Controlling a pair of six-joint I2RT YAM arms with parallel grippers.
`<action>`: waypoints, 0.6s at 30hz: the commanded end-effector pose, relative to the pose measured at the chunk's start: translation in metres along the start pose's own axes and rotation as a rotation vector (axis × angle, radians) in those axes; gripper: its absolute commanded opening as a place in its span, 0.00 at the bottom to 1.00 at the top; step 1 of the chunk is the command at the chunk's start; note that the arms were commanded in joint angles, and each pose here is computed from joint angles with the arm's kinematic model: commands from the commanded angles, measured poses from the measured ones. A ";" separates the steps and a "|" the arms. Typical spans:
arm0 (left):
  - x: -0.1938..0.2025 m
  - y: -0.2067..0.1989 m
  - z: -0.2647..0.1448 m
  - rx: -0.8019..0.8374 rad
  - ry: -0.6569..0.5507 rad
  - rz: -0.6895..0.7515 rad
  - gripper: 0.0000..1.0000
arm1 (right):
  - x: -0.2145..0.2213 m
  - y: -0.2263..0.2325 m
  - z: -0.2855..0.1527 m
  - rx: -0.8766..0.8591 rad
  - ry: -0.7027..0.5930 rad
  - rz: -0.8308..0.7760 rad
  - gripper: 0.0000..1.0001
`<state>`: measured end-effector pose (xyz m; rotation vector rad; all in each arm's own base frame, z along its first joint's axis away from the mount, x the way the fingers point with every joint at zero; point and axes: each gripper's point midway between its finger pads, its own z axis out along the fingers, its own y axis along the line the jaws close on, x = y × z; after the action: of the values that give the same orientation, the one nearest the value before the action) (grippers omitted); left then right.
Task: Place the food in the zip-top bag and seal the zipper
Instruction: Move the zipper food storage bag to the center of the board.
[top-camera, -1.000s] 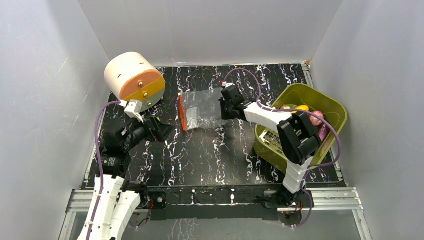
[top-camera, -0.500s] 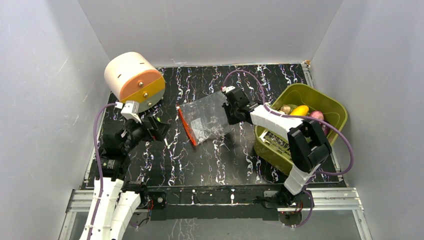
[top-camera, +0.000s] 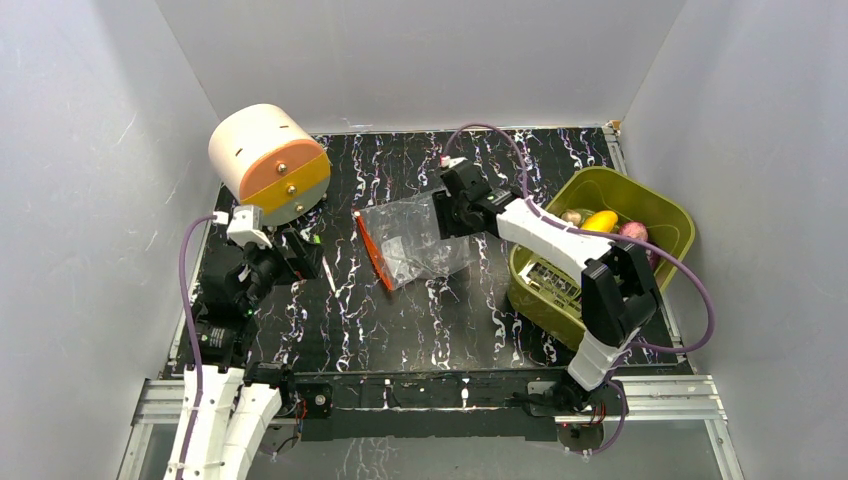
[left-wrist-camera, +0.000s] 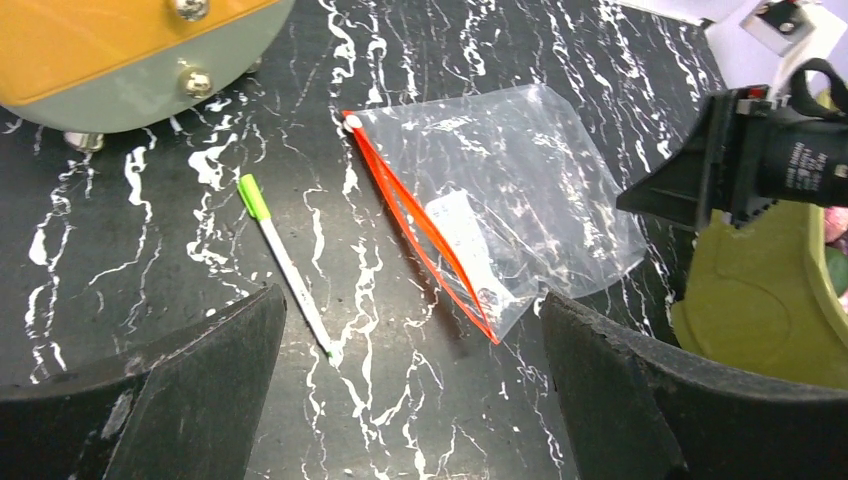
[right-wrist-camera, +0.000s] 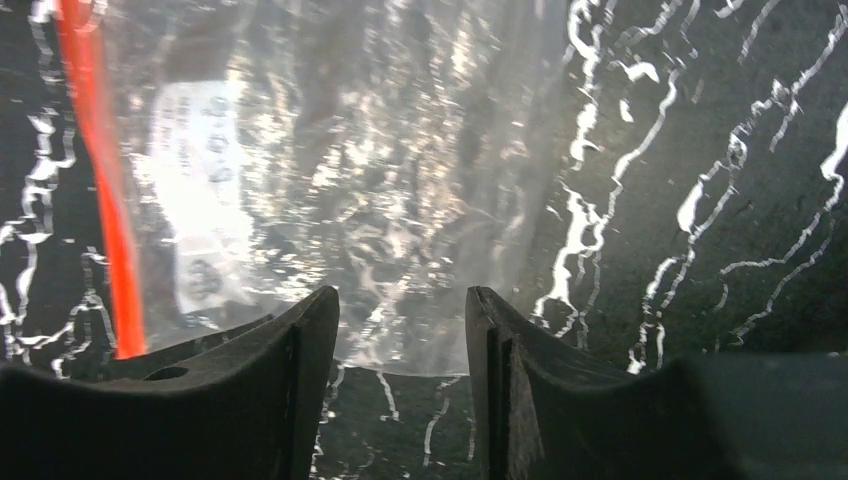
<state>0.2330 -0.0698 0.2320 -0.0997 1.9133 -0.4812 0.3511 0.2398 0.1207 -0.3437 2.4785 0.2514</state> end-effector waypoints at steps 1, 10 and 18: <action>-0.018 0.006 -0.009 -0.063 -0.054 0.020 0.98 | -0.030 0.050 -0.022 -0.052 -0.120 -0.001 0.48; -0.021 0.020 -0.016 -0.152 -0.075 0.007 0.98 | -0.034 0.124 -0.024 -0.086 -0.228 -0.048 0.52; -0.023 0.021 -0.019 -0.158 -0.087 0.003 0.98 | -0.020 0.152 0.006 -0.067 -0.195 -0.102 0.52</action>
<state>0.2301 -0.0414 0.2336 -0.2142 1.9076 -0.3272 0.3071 0.3697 0.1270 -0.5090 2.3304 0.3053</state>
